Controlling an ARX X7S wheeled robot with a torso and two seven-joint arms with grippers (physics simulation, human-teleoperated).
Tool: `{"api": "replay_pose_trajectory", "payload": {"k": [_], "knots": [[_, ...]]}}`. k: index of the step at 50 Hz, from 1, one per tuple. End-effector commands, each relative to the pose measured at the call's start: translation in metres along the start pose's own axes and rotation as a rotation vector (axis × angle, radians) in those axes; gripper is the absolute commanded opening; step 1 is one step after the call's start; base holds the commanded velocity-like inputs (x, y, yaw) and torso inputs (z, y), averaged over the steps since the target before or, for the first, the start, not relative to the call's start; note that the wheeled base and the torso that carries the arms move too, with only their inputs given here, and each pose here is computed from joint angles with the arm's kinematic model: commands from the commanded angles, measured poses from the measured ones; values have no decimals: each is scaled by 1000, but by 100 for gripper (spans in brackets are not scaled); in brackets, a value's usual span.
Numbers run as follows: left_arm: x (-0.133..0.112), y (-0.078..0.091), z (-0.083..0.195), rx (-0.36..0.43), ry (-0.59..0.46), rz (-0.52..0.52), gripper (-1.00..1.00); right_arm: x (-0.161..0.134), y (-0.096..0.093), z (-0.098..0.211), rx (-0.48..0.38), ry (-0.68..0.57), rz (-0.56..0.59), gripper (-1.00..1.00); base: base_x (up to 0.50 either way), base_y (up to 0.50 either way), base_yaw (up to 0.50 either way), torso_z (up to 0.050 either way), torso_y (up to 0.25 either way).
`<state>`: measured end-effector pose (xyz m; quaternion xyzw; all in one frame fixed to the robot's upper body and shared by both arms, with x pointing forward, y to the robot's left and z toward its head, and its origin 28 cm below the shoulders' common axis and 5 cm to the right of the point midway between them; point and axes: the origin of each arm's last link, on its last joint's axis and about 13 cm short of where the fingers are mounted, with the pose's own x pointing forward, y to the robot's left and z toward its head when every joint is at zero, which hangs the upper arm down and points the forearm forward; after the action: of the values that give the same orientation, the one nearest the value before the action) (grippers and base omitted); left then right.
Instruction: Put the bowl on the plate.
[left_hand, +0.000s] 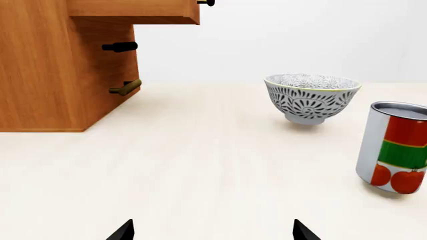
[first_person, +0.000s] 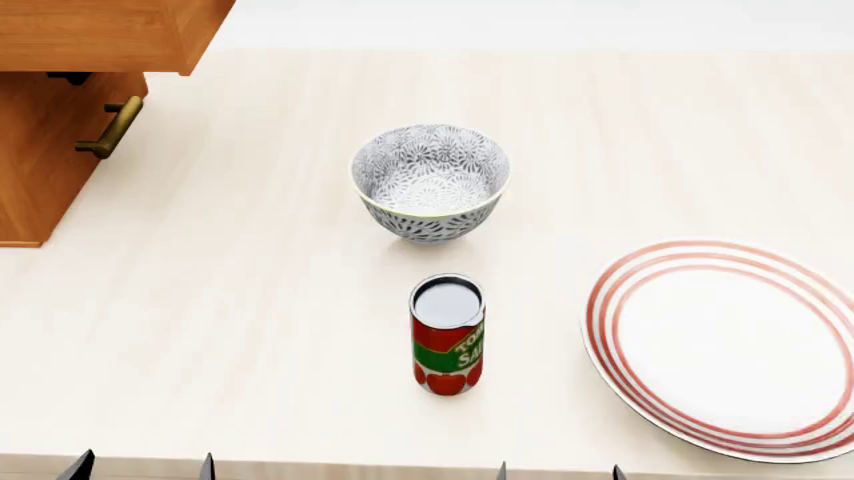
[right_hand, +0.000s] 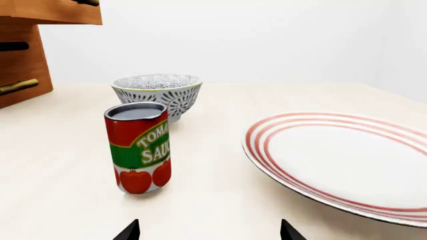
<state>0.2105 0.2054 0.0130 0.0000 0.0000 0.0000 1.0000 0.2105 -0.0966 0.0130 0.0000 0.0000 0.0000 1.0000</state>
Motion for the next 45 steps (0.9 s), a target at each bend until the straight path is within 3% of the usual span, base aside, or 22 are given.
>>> {"api": "replay_pose_trajectory", "payload": {"k": [1,4,9,19,23,24,29,34,45], "knots": [[0,0,0,0,0,0,100,0,1,0,0,0,0,100,0,0,0,0,0],[0,1,1,-14,3,-3,100,1,1,-5,-28,33,-4,100,0,0,0,0,0],[-1,1,1,-21,-2,2,100,-3,4,-2,-50,-21,36,100,0,0,0,0,0],[4,3,3,18,-5,24,100,5,0,1,-24,30,3,100,0,0,0,0,0],[15,9,26,24,-47,30,100,10,-4,29,-45,-6,7,100,0,0,0,0,0],[19,13,44,14,-75,31,100,14,-8,55,-42,-59,6,100,0,0,0,0,0],[21,16,78,-2,-168,12,100,13,-14,96,-14,-117,18,100,0,0,0,0,0],[23,18,121,-6,-223,5,100,4,-18,142,-82,-236,25,100,0,0,0,0,0],[18,16,150,-55,-282,-9,100,-3,-21,171,-99,-315,21,100,0,0,0,0,0]]}}
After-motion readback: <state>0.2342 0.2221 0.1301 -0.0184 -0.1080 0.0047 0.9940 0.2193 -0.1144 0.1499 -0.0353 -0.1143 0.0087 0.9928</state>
